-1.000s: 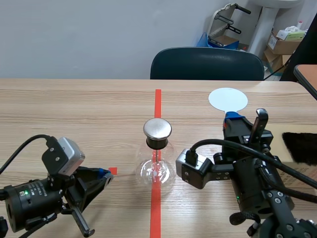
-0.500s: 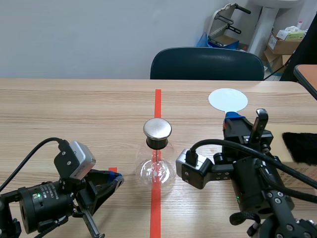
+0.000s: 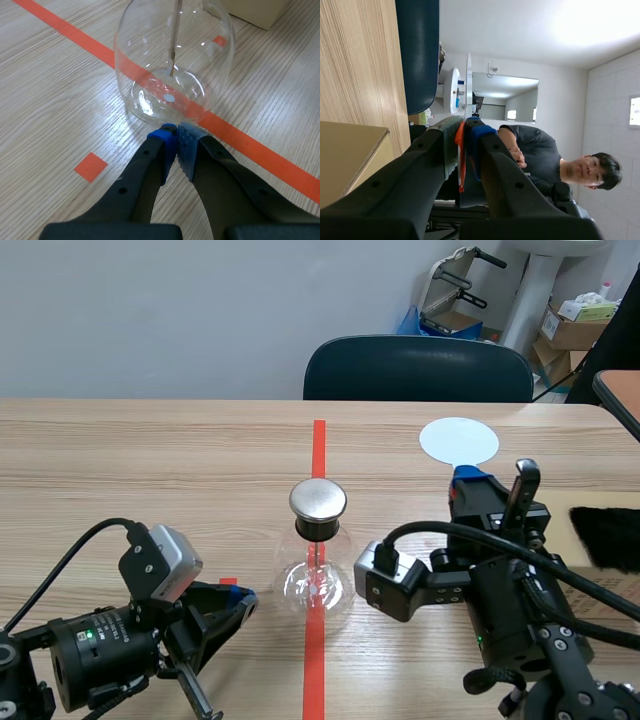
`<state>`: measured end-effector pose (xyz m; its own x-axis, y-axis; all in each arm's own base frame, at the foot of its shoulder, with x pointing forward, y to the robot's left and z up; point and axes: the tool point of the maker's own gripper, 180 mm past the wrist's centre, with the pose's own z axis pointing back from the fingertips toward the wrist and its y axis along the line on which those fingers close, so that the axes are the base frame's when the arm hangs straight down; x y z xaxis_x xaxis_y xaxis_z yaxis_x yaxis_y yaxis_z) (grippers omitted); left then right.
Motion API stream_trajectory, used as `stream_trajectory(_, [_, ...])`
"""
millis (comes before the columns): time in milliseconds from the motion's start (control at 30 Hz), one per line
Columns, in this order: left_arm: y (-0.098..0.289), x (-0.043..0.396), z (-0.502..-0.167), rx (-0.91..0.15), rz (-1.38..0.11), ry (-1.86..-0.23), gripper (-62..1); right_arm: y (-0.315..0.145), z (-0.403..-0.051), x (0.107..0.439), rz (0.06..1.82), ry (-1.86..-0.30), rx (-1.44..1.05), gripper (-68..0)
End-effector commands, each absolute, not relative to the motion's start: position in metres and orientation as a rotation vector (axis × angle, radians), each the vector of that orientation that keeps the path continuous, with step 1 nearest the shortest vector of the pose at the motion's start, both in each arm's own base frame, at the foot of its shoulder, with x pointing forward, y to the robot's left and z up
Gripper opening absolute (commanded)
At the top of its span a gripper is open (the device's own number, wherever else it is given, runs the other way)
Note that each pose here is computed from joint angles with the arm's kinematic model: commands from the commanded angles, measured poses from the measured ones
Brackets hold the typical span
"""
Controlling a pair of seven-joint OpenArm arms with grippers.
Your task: Do the electroscope experiment
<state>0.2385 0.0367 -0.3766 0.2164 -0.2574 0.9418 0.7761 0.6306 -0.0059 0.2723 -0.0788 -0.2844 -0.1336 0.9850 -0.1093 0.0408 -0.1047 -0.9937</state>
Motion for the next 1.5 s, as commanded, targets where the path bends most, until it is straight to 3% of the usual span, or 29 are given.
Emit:
stream_trajectory(0, [0.0292, 0.2416, -0.3659, -0.576, -0.761, -1.173, -58.2, -0.0800, -0.2730, 0.2772, 1.346, -1.309, -1.273, -66.7])
stream_trajectory(1467, [0.0314, 0.2399, -0.3706, -0.564, -0.766, -1.149, -58.2, -0.0803, -0.2735, 0.2772, 1.341, -1.309, -1.266, -66.7])
